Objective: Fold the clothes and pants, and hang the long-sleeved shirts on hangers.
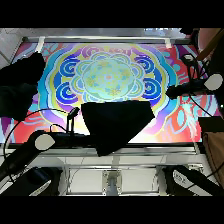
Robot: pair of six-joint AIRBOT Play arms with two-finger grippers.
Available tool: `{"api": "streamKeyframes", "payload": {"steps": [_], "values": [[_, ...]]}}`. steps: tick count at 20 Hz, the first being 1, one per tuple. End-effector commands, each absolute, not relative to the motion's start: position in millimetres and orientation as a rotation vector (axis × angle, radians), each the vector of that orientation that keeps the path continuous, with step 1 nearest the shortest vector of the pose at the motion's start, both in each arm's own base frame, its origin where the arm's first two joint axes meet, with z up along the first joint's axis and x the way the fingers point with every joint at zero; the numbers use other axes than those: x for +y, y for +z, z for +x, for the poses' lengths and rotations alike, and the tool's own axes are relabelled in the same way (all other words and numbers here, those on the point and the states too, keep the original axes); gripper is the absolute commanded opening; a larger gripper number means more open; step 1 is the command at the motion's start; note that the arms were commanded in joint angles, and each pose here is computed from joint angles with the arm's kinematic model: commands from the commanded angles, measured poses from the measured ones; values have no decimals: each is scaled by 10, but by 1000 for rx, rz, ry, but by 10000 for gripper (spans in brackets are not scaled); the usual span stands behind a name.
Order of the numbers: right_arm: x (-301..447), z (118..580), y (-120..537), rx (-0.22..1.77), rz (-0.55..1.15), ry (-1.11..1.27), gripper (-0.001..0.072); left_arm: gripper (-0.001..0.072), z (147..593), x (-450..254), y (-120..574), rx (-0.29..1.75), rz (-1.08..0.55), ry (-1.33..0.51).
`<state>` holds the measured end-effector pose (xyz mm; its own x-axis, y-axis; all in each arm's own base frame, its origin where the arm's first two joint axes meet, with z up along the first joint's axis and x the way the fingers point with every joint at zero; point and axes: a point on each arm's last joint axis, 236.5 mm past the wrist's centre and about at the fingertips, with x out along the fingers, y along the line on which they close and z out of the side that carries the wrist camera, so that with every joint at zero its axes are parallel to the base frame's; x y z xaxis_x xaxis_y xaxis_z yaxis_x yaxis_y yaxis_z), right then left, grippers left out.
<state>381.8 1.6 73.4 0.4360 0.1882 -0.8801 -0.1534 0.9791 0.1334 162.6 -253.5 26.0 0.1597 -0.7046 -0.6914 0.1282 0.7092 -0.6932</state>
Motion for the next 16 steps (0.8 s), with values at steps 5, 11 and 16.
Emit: {"api": "streamKeyframes", "payload": {"steps": [5, 11, 16], "values": [[-331, 3862, 469, 1097, 959, 547, 690, 692, 1741, -2487, 314, 1254, -603, -600], [7, 3629, -574, 1420, 889, 623, 701, 692, 1931, -2423, 356, 1209, -674, -541], [570, 3554, -986, 1528, 813, 776, 701, 691, 1930, -2423, 355, 1210, -675, -541]]}}
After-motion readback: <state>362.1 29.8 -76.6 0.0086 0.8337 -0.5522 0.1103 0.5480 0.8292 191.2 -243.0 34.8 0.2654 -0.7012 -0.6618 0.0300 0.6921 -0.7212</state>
